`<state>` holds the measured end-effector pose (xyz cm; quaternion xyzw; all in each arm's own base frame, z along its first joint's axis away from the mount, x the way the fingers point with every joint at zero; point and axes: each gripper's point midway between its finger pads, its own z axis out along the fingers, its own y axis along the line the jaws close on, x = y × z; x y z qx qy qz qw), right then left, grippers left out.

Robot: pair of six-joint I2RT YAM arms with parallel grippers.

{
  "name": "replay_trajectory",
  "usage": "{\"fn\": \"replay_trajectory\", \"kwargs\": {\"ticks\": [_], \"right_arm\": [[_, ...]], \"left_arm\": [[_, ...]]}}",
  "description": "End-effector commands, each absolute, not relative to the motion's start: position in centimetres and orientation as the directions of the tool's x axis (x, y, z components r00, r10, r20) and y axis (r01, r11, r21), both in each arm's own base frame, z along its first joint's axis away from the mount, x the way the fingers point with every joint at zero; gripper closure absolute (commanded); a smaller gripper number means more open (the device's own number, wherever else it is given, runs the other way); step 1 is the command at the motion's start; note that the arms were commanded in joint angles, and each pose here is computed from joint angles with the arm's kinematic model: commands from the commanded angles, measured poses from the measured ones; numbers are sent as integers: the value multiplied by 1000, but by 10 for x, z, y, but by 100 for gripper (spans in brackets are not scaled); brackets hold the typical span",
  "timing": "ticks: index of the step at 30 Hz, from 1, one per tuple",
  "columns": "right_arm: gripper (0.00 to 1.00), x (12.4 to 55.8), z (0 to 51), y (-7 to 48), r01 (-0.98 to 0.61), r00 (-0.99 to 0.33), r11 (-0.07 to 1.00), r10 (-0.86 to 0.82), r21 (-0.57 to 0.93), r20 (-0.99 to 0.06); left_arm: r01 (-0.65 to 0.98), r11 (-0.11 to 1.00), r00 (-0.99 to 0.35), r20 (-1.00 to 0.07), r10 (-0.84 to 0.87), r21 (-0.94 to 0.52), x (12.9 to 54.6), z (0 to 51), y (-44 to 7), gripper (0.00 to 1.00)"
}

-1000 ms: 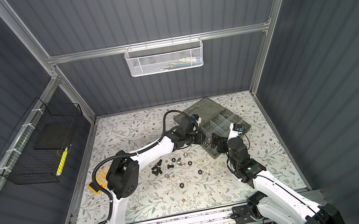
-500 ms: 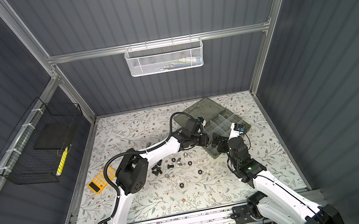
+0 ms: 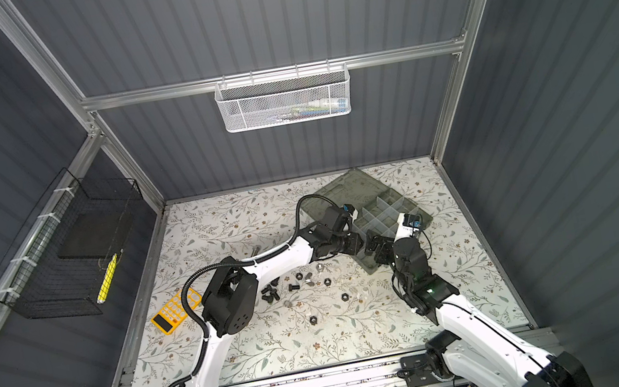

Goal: Sort the screws and nuts into containers

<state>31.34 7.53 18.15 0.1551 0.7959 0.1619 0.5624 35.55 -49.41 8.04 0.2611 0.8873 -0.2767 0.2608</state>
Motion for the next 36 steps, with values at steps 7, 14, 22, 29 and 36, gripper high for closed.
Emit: {"fn": "replay_trajectory", "kwargs": {"ticks": [7,14,22,29,36], "right_arm": [[1,312,180,73,70,-317,896,437,439,-842],[1,312,180,73,68,-316,894,440,443,-841],[1,310,183,76,45,-310,892,440,450,-843],[1,311,186,88,-21,-334,888,428,460,-840],[1,322,170,119,-94,-448,892,359,442,-819]], "left_arm": [[633,720,-676,-656,335,-284,358,115,-484,52],[636,742,-634,-691,347,-211,358,142,-464,33],[586,804,-593,-731,338,-104,359,173,-426,0],[418,906,-559,-768,313,65,367,199,-366,0],[253,944,-576,-750,325,214,359,205,-301,0]]}}
